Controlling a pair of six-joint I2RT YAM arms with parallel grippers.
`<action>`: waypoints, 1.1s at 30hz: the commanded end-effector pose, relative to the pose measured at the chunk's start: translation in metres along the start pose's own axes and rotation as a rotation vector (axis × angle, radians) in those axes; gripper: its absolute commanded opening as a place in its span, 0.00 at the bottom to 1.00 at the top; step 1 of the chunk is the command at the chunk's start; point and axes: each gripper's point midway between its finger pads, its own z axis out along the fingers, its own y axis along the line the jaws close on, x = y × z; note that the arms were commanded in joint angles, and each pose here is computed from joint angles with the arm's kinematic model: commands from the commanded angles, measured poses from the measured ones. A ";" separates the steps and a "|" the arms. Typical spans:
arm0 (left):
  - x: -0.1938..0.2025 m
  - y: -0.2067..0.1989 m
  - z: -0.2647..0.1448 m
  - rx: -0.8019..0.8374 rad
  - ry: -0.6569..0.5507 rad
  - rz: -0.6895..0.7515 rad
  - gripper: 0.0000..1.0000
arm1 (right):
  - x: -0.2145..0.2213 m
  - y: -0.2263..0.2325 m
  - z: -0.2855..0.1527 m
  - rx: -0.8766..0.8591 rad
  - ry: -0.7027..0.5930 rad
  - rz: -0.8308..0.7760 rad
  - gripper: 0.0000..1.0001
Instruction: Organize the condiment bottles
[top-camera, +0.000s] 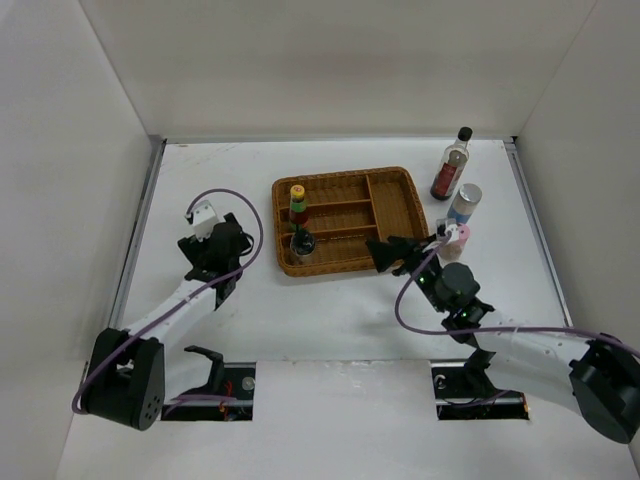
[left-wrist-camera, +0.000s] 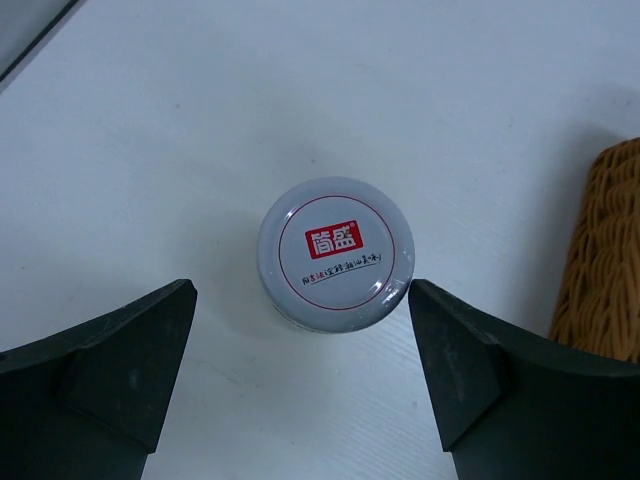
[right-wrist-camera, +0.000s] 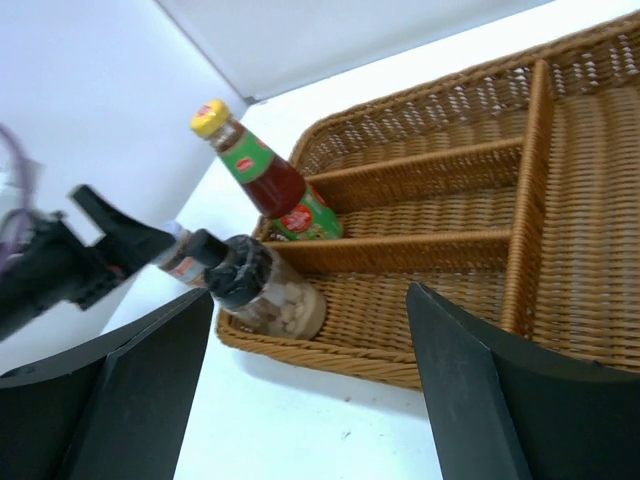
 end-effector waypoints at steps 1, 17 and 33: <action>-0.016 -0.009 0.011 0.022 -0.060 -0.046 0.87 | -0.027 0.021 -0.008 -0.071 -0.116 0.000 0.85; -0.013 -0.014 0.032 0.008 -0.073 -0.045 0.66 | -0.089 0.066 -0.072 -0.253 -0.398 0.007 0.87; -0.163 -0.049 -0.096 0.316 -0.386 -0.220 0.26 | -0.100 0.045 -0.078 -0.160 -0.445 0.015 0.88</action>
